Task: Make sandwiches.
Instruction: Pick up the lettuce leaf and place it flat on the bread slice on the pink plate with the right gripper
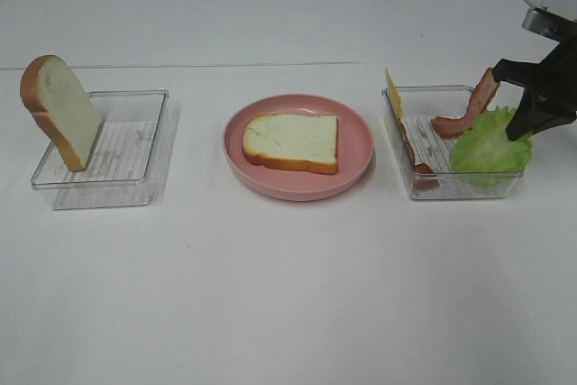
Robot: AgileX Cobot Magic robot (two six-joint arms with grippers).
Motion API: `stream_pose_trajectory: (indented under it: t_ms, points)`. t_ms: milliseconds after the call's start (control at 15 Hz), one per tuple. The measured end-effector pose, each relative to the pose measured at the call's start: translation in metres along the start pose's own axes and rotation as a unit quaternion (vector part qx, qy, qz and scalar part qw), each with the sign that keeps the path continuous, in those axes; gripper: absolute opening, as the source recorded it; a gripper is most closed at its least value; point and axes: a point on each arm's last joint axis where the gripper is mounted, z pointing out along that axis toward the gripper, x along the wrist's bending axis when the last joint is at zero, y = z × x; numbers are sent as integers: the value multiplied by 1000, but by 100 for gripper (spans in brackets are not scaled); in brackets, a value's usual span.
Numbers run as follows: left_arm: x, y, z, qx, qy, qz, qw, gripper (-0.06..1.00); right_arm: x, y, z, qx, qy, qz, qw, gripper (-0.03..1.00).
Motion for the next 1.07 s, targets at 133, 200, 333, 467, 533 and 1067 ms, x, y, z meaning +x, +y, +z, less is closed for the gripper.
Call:
stream_pose_trajectory:
  t_ms: [133,200,333,467,533,1067]
  points:
    - [0,0,0,0,0,0,1000,99,13,-2,-29,-28,-7,-16,999,2]
    - [0,0,0,0,0,0,1000,99,23,-5,-40,-34,-19,-27,999,2]
    - [0,0,0,0,0,0,1000,99,45,-10,-53,-42,-43,-52,997,2]
    - [0,0,0,0,0,0,1000,99,79,-18,-69,-59,-68,-95,991,2]
    - [0,0,0,0,0,0,1000,99,107,-21,-78,-69,-74,-128,987,2]
    - [0,0,0,0,0,0,1000,99,254,-52,-73,-101,-30,-288,952,2]
